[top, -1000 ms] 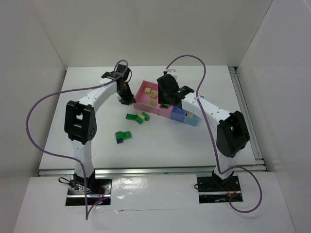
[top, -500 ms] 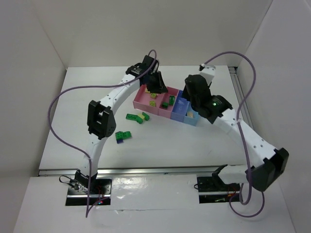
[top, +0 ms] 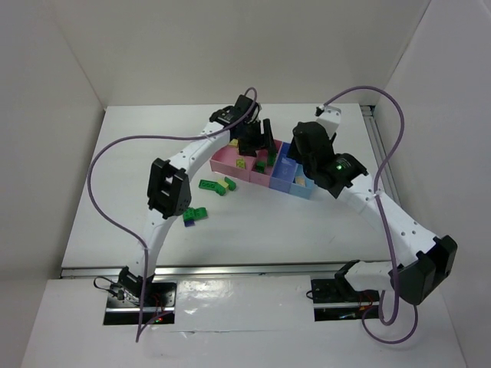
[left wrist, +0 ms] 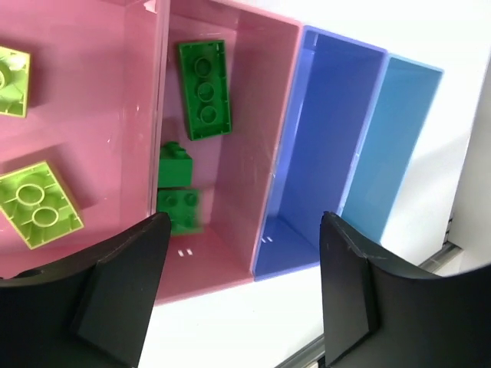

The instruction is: Sort the legos into containers by color

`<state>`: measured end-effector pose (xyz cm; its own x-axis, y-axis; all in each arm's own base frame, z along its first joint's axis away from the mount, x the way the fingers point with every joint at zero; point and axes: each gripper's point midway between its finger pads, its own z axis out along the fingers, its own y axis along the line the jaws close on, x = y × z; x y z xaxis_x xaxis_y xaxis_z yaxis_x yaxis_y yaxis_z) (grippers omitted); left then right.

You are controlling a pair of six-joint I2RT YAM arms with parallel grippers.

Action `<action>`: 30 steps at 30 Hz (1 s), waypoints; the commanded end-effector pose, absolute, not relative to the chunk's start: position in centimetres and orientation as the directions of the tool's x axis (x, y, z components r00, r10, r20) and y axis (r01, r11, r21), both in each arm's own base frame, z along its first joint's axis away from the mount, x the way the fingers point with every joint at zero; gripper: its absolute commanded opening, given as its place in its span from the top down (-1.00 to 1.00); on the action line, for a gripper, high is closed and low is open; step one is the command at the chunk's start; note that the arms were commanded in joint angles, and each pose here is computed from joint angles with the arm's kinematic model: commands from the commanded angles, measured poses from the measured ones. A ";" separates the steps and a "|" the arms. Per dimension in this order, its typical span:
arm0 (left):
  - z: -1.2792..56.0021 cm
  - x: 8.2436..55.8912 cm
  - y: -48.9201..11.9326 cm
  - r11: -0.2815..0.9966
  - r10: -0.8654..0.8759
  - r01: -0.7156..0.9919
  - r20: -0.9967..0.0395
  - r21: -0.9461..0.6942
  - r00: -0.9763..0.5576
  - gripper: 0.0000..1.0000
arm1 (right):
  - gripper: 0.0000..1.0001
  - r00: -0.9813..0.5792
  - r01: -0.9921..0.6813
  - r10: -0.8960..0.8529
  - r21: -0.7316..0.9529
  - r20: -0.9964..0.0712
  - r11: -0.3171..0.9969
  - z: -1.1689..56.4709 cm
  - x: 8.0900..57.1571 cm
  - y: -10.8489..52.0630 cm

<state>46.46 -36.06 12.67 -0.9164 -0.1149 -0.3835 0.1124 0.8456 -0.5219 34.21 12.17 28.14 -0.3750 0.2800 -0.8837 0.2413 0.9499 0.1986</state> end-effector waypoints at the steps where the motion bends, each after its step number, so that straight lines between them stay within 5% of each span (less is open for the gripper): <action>1: 20.2 46.2 -36.3 0.798 -0.112 0.227 -0.508 -0.558 -0.854 -0.63 | -0.23 -0.418 0.175 0.281 0.227 -0.864 0.958 27.0 35.2 14.2; 3: 24.0 45.7 -34.1 0.832 -0.120 0.245 -0.593 -0.498 -0.797 -0.58 | -0.23 -0.456 0.049 0.258 0.265 -0.852 0.963 26.6 35.6 16.8; 7: 24.6 44.1 -26.0 0.904 -0.177 0.112 -0.601 -0.412 -0.779 -0.48 | -0.38 -0.581 -0.247 0.050 0.234 -0.813 0.940 22.6 34.6 22.9; 10: 17.7 40.6 -18.3 0.958 -0.209 -0.078 -0.488 -0.276 -0.847 -0.48 | -0.44 -0.614 -0.480 -0.183 0.180 -0.768 0.859 19.5 32.0 28.6; 15: 17.1 36.0 -8.6 0.932 -0.360 -0.286 -0.472 -0.224 -0.805 -0.50 | -0.44 -0.531 -0.719 -0.443 0.107 -0.723 0.686 16.4 26.9 36.5; 21: 15.6 32.6 -3.3 0.866 -0.500 -0.434 -0.417 -0.248 -0.759 -0.50 | -0.44 -0.405 -0.868 -0.622 0.069 -0.671 0.491 12.9 23.9 43.3; 30: 12.9 31.5 0.1 0.775 -0.628 -0.531 -0.323 -0.343 -0.709 -0.50 | -0.44 -0.336 -0.901 -0.708 -0.007 -0.621 0.434 8.6 25.1 47.8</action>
